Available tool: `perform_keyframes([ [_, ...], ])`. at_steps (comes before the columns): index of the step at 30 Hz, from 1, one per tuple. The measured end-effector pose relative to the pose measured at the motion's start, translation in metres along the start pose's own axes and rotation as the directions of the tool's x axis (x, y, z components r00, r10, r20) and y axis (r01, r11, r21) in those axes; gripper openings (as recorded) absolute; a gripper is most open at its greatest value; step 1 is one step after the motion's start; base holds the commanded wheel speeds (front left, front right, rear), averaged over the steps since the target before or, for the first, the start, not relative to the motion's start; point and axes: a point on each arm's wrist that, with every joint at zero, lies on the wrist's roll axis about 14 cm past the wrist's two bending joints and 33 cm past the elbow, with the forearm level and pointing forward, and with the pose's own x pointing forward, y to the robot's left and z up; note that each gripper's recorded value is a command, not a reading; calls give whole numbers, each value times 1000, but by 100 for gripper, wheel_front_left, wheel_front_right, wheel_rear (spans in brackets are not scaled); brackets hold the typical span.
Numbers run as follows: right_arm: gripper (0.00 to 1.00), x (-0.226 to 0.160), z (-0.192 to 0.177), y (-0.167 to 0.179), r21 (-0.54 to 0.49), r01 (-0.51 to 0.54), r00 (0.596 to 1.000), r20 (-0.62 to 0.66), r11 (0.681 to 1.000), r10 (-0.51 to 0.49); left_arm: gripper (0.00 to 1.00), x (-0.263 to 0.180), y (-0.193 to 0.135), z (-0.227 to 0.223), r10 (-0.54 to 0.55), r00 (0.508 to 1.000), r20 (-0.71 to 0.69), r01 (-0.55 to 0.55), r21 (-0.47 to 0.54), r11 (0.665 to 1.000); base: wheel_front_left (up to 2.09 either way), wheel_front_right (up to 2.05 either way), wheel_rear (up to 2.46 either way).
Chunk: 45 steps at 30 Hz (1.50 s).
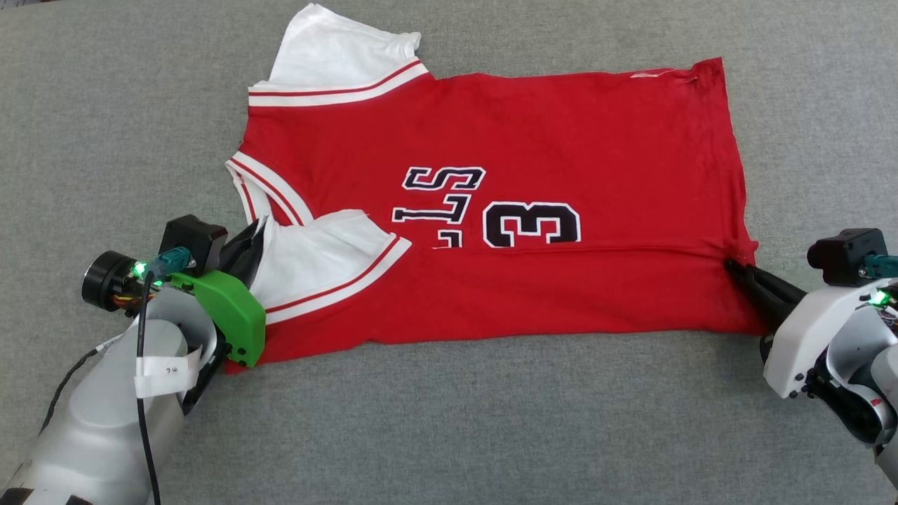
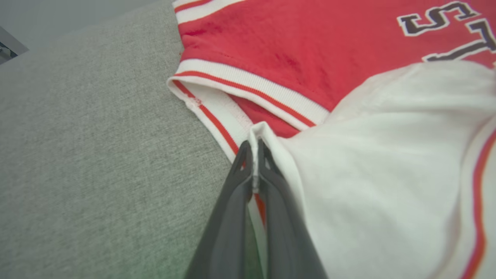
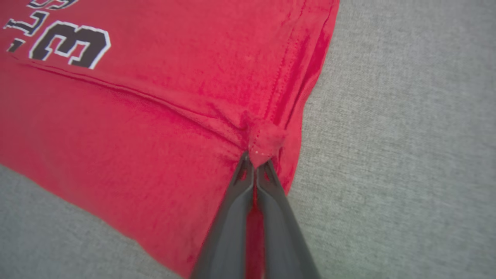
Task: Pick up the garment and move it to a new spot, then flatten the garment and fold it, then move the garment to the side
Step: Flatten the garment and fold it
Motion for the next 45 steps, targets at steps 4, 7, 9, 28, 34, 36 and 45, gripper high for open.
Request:
perform_keyframes([
  [4, 100, -3, 8, -1, -14, 9, 999, 38, 1000, -8, 100, -2, 1, 3, 10, 1000, 7, -10, -8, 1000, 0, 0, 0],
  [7, 100, -10, 25, -3, -21, 19, 994, 104, 1000, -16, 100, -8, 5, 10, 19, 1000, 17, -19, 11, 1000, 0, 0, 0],
  [9, 100, -16, 36, -4, -34, 26, 989, 150, 999, -21, 100, -15, 10, 16, 31, 999, 28, -31, 26, 999, 0, 0, 0],
  [28, 100, -45, 83, 29, -90, 5, 957, 290, 996, 21, 100, -74, -1, 58, -98, 949, -300, 78, -78, 994, 0, 0, 0],
  [34, 100, -47, 79, 33, -73, 2, 959, 281, 997, 18, 100, -83, -20, 32, -187, 859, -476, 144, -126, 982, 0, 0, 0],
  [36, 100, -47, 76, 32, -64, 5, 961, 277, 998, 13, 100, -81, -23, 28, -202, 844, -496, 153, -138, 979, 0, 0, 0],
  [45, 100, -37, 61, 29, -38, 6, 972, 237, 999, 4, 100, -78, -26, -26, -216, 743, -634, 150, -156, 976, 0, 0, 0],
])
